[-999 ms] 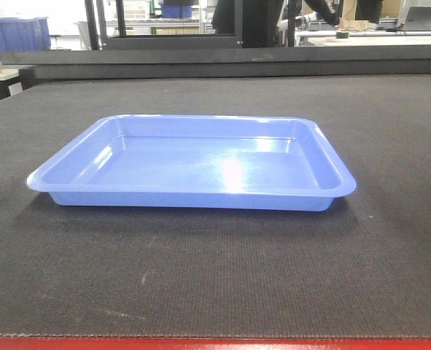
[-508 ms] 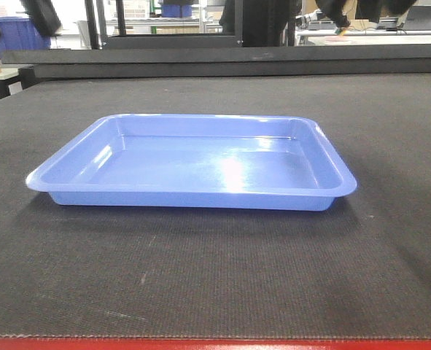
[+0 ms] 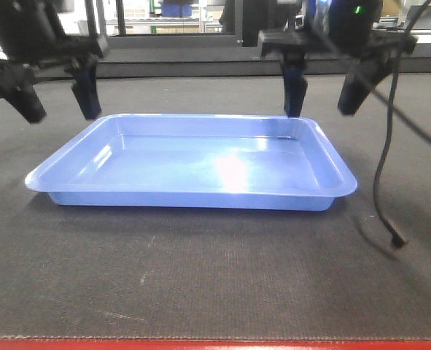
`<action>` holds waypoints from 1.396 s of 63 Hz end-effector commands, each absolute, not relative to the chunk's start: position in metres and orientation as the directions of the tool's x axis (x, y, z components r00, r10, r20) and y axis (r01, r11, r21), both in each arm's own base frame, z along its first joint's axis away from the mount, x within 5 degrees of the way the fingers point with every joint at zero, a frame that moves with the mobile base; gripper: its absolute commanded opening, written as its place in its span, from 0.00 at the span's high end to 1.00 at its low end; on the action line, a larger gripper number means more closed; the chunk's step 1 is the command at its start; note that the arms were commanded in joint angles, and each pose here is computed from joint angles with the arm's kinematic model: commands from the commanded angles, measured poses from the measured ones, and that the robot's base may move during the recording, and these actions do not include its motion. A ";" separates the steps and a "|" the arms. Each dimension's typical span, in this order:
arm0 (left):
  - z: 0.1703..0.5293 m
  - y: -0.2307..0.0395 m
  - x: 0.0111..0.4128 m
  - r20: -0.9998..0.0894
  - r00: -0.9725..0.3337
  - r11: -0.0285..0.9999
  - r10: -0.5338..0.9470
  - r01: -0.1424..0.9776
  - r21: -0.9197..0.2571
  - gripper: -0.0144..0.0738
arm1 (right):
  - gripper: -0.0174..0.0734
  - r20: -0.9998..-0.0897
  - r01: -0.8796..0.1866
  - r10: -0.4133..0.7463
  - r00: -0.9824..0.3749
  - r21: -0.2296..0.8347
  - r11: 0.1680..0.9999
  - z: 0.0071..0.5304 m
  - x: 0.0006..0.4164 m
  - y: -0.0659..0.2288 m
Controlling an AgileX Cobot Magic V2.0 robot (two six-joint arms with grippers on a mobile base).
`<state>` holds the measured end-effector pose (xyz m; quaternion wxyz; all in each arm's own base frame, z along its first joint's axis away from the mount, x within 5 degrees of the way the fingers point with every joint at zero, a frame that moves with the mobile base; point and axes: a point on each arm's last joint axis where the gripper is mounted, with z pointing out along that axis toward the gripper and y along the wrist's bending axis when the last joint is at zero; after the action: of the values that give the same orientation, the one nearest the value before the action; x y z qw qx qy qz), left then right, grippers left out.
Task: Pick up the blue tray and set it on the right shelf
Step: 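Close both grippers on the tray's opposite side rims, then lift the tray off the table with both grippers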
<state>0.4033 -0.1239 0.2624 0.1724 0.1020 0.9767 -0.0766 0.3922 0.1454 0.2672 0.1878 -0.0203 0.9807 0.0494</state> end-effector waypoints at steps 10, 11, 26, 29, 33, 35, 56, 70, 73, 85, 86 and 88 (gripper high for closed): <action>0.277 -0.130 0.408 -0.421 -0.894 0.965 0.152 0.226 -0.131 0.37 | 0.23 -0.440 -0.032 0.014 -0.898 0.097 0.995 0.279 0.404 0.133; 0.276 -0.130 0.408 -0.419 -0.895 0.965 0.152 0.226 -0.131 0.37 | 0.23 -0.439 -0.031 0.015 -0.898 0.097 0.995 0.278 0.404 0.133; 0.259 -0.132 0.414 -0.382 -0.911 0.967 0.155 0.218 -0.130 0.37 | 0.23 -0.436 -0.030 0.015 -0.900 0.097 0.995 0.270 0.409 0.134; 0.259 -0.132 0.414 -0.383 -0.911 0.967 0.154 0.218 -0.130 0.37 | 0.23 -0.427 -0.029 0.016 -0.904 0.100 0.995 0.266 0.410 0.136; 0.258 -0.132 0.415 -0.387 -0.909 0.967 0.153 0.218 -0.130 0.37 | 0.23 -0.415 -0.027 0.019 -0.910 0.104 0.994 0.261 0.411 0.137; 0.258 -0.132 0.415 -0.388 -0.909 0.967 0.150 0.216 -0.133 0.37 | 0.24 -0.406 -0.024 0.022 -0.914 0.109 0.994 0.258 0.412 0.137; 0.253 -0.133 0.414 -0.361 -0.920 0.967 0.151 0.213 -0.137 0.40 | 0.49 -0.381 -0.017 0.031 -0.924 0.122 0.992 0.248 0.414 0.140; 0.253 -0.133 0.414 -0.361 -0.920 0.967 0.150 0.212 -0.140 0.76 | 0.75 -0.378 -0.016 0.031 -0.925 0.121 0.993 0.248 0.414 0.140; 0.253 -0.133 0.414 -0.359 -0.921 0.967 0.150 0.212 -0.139 0.86 | 0.74 -0.377 -0.016 0.031 -0.926 0.121 0.993 0.248 0.414 0.140; 0.255 -0.133 0.412 -0.346 -0.926 0.967 0.154 0.213 -0.139 0.88 | 0.75 -0.375 -0.016 0.031 -0.926 0.120 0.993 0.255 0.410 0.139; 0.256 -0.132 0.411 -0.342 -0.927 0.967 0.157 0.214 -0.136 0.88 | 0.75 -0.375 -0.016 0.031 -0.926 0.120 0.993 0.257 0.409 0.138; 0.258 -0.131 0.411 -0.333 -0.931 0.970 0.151 0.205 -0.131 0.88 | 0.75 -0.376 -0.016 0.031 -0.926 0.120 0.993 0.260 0.408 0.138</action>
<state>0.4161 -0.1312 0.2212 0.1273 0.0808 0.9852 -0.0810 0.4134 0.1410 0.2131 0.1369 0.0127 0.9893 0.0486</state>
